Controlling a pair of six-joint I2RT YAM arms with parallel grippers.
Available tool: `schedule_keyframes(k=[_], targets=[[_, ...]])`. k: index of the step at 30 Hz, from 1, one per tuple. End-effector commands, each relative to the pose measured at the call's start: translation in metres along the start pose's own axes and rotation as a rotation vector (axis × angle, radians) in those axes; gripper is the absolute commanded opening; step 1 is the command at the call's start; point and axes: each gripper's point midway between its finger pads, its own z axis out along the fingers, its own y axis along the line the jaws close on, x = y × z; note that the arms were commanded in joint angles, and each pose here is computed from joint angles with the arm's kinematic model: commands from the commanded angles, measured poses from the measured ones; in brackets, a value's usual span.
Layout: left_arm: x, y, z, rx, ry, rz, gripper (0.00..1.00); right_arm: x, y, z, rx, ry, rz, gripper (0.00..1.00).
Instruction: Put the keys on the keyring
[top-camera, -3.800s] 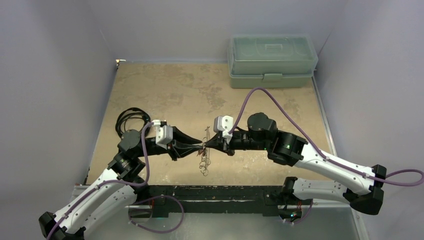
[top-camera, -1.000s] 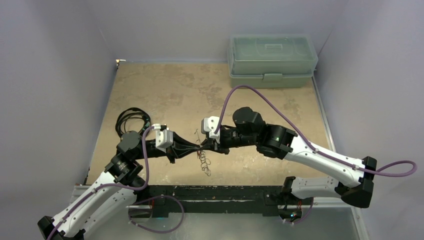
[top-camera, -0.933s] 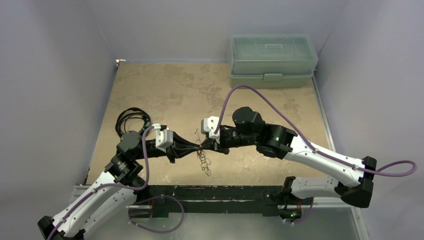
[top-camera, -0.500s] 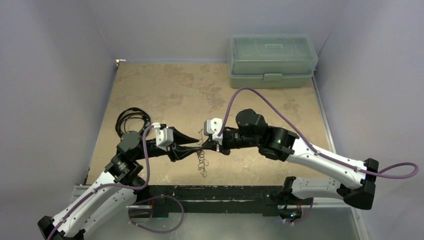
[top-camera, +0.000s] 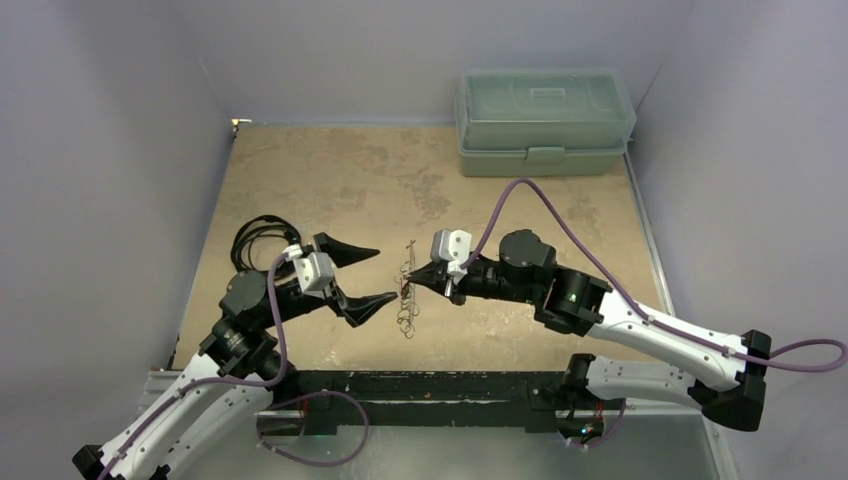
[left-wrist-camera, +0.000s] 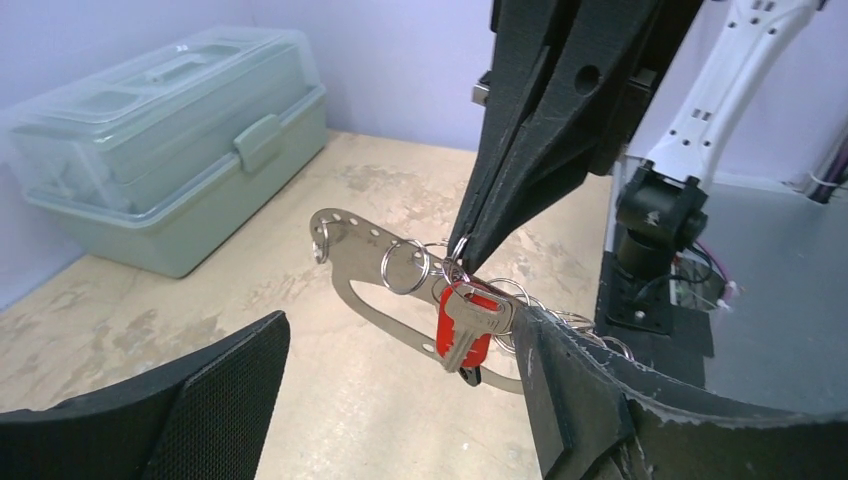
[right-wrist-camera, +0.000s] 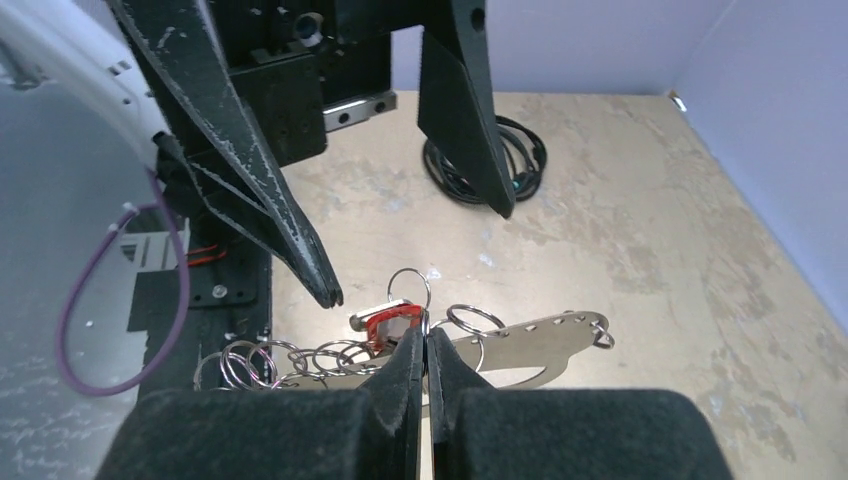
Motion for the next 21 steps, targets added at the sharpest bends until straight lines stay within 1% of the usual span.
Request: schedule_keyframes(k=[1, 5, 9, 11, 14, 21], targets=[[-0.024, 0.016, -0.003, -0.106, -0.045, 0.015, 0.82, -0.034, -0.021, -0.004, 0.122, -0.145, 0.025, 0.0], [-0.031, 0.031, -0.01, -0.216, -0.073, -0.02, 0.86, -0.035, -0.034, -0.007, 0.204, -0.168, 0.076, 0.0], [-0.032, 0.04, -0.01, -0.275, -0.054, -0.067, 0.88, -0.044, -0.031, -0.011, 0.191, -0.226, 0.105, 0.0], [-0.031, 0.042, -0.009, -0.282, -0.033, -0.075, 0.87, -0.045, -0.032, -0.012, 0.192, -0.231, 0.121, 0.0], [-0.028, 0.041, -0.01, -0.279, -0.009, -0.078, 0.83, -0.045, -0.034, -0.013, 0.203, -0.233, 0.126, 0.0], [-0.027, 0.034, -0.008, -0.238, -0.006, -0.083, 0.83, -0.041, -0.049, -0.01, 0.275, -0.196, 0.136, 0.0]])
